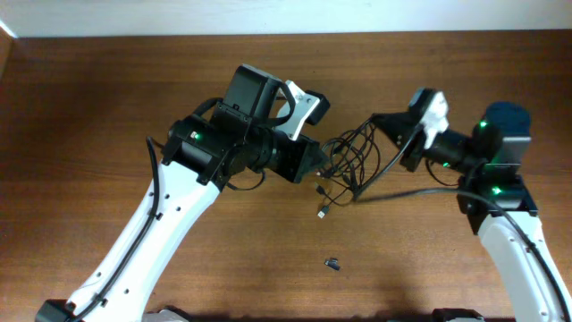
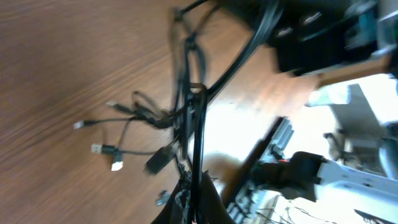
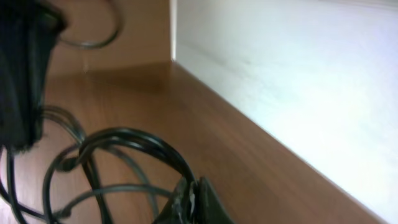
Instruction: Untangle cables
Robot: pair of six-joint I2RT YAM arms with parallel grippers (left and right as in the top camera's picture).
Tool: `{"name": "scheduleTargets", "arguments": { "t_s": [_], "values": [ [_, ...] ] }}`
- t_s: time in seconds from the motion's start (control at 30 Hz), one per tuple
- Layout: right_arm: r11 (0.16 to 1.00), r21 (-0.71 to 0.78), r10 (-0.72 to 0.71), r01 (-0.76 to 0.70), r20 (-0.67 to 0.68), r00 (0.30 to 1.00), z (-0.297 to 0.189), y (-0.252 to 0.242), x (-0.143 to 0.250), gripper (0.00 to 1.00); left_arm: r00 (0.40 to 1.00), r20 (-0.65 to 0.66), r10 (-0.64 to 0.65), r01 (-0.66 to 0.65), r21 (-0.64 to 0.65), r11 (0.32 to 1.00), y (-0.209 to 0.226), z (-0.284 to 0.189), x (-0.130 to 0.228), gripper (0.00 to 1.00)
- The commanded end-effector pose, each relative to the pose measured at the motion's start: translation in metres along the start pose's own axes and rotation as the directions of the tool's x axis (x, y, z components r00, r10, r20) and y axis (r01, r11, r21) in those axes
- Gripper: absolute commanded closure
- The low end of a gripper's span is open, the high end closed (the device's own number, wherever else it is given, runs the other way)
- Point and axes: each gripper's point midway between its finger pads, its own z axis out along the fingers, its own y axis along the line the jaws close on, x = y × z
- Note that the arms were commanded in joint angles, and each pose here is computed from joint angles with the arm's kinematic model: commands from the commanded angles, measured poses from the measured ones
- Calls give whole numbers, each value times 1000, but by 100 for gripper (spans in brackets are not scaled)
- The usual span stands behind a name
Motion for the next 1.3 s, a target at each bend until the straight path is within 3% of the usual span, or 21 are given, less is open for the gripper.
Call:
{"name": "scheduleTargets", "arguments": {
  "t_s": [0.0,0.13,0.17,0.2,0.23,0.27,0.37,0.4,0.43,0.5,0.6,0.7,0.83,0.93,1.07,1.17,1.27],
  "values": [
    [925,99,364,-368,57,930,-25,-32,-5,96,999,37,31,-27,-113,993,12,-13,-6,100],
    [802,206,545,-561,135,828,-62,-68,5,95,999,35,30,-26,-113,993,12,-13,-6,100],
    [784,225,561,-579,144,815,-69,-73,8,88,999,35,30,-26,-113,993,12,-13,-6,100],
    [760,245,585,-603,147,797,-75,-76,15,72,999,34,30,-26,-112,993,12,-13,-6,100],
    [745,254,602,-618,146,785,-78,-77,19,63,999,35,30,-26,-112,993,12,-13,-6,100],
    [729,258,620,-633,142,772,-79,-77,23,46,999,35,30,-26,-112,993,12,-13,-6,100],
    [717,258,637,-648,135,759,-79,-75,26,33,999,36,31,-27,-112,993,12,-13,-6,100],
    [719,250,638,-648,133,759,-79,-74,25,18,999,36,31,-27,-111,993,12,-13,-6,100],
    [726,235,636,-646,127,761,-78,-72,24,9,999,36,31,-27,-111,993,12,-13,-6,100],
    [822,153,544,-549,76,836,-74,-56,18,6,999,36,30,-26,-109,994,11,-13,-6,100],
    [957,-24,291,-290,36,956,-71,-23,11,5,999,30,31,-29,-49,998,1,-12,-5,100],
    [973,-78,218,-216,21,976,-70,-7,21,6,999,32,33,-32,-40,999,-1,-12,-5,100],
    [983,-186,-9,13,23,1000,-55,27,33,7,998,52,46,-44,-38,998,-1,-12,-10,100],
    [942,-250,-230,223,-2,973,-32,51,46,13,998,49,50,-53,52,997,-17,-12,-10,100],
    [914,-248,-362,320,-149,920,-1,56,66,23,1000,23,6,-11,219,976,-45,-16,-6,100],
    [896,-214,-434,389,-232,871,11,49,74,41,999,13,-33,29,224,974,-46,-16,-6,100],
    [894,-205,-441,398,-248,862,12,47,75,50,999,13,-34,30,224,974,-46,-16,-6,100]
  ]
}}
